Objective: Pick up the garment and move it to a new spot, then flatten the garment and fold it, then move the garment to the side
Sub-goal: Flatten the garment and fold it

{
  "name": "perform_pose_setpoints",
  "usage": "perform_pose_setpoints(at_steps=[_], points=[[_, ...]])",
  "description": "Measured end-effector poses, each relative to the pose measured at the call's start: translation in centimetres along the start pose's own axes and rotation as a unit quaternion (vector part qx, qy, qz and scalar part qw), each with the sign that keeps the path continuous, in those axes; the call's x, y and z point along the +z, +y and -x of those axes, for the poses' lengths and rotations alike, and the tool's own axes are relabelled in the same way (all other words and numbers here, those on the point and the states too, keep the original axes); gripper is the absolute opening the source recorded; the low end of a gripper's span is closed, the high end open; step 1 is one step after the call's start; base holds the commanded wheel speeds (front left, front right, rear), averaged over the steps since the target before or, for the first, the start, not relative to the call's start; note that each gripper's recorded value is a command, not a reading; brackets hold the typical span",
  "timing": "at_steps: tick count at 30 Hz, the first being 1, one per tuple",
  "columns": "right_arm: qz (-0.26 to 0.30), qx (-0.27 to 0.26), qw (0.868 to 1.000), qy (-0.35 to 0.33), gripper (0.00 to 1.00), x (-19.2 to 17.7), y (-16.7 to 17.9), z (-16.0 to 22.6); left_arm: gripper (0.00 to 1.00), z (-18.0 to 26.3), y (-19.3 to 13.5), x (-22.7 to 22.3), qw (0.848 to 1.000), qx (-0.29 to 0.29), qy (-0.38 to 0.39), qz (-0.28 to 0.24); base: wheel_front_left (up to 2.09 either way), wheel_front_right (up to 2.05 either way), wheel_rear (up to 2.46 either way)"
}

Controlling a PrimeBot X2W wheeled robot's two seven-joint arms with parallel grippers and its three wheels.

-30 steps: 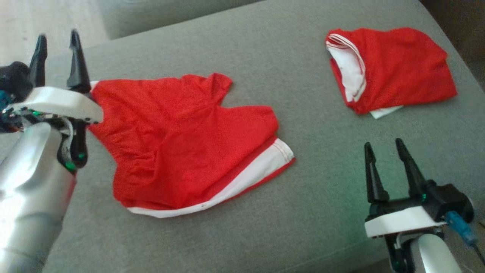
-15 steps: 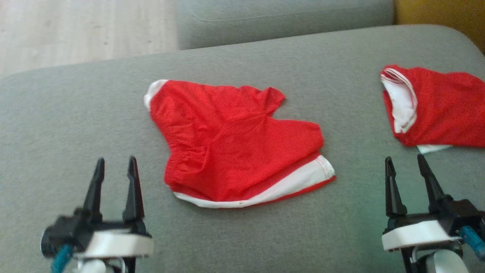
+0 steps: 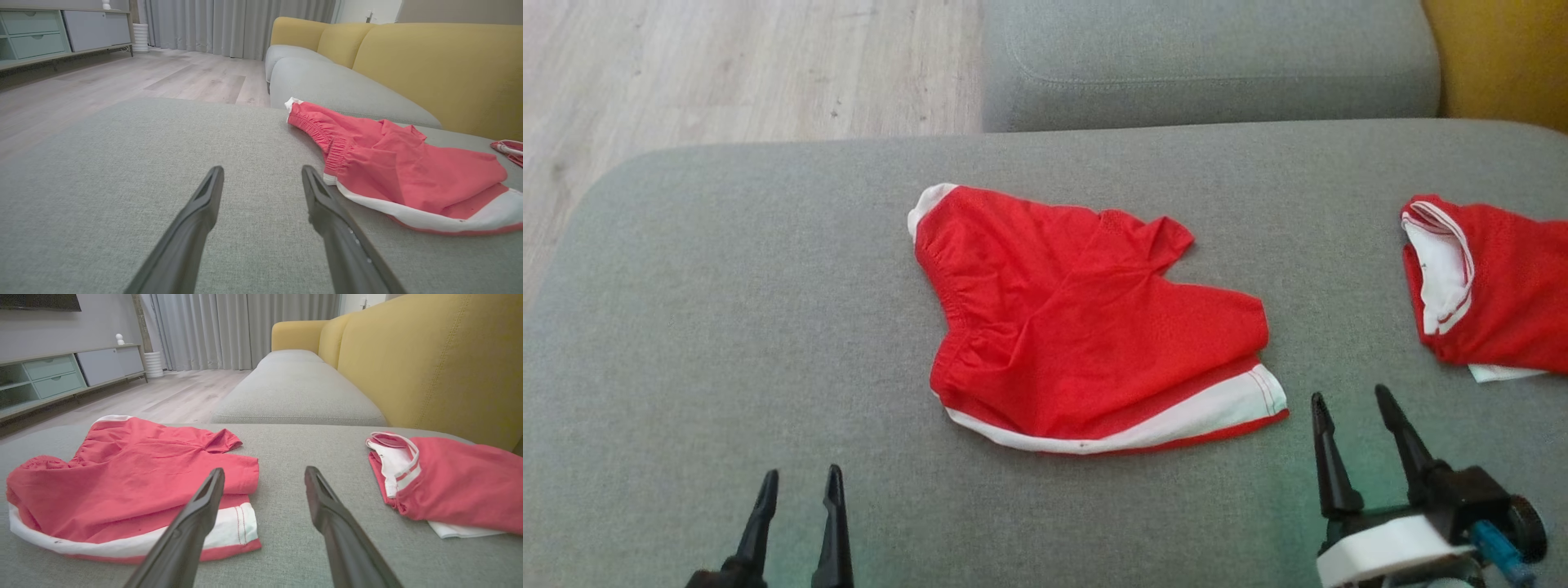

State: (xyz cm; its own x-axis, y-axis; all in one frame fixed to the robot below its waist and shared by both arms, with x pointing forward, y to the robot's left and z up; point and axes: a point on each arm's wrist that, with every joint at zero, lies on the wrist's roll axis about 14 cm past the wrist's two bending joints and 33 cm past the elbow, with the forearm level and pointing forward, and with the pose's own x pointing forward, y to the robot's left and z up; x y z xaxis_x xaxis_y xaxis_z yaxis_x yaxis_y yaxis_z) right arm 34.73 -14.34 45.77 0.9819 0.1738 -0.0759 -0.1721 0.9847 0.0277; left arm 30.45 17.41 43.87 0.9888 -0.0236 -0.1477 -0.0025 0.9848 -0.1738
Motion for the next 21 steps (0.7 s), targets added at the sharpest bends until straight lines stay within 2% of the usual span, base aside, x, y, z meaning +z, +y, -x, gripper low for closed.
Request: perform_pose_setpoints(at_steps=[21], points=[[-0.013,-0.012,1.000,0.003,1.00,-0.4,-0.4,1.4,1.00,-0.3,-1.6,-0.5,0.999,-0.048,0.005,-0.006,0.00,0.00,0.00]])
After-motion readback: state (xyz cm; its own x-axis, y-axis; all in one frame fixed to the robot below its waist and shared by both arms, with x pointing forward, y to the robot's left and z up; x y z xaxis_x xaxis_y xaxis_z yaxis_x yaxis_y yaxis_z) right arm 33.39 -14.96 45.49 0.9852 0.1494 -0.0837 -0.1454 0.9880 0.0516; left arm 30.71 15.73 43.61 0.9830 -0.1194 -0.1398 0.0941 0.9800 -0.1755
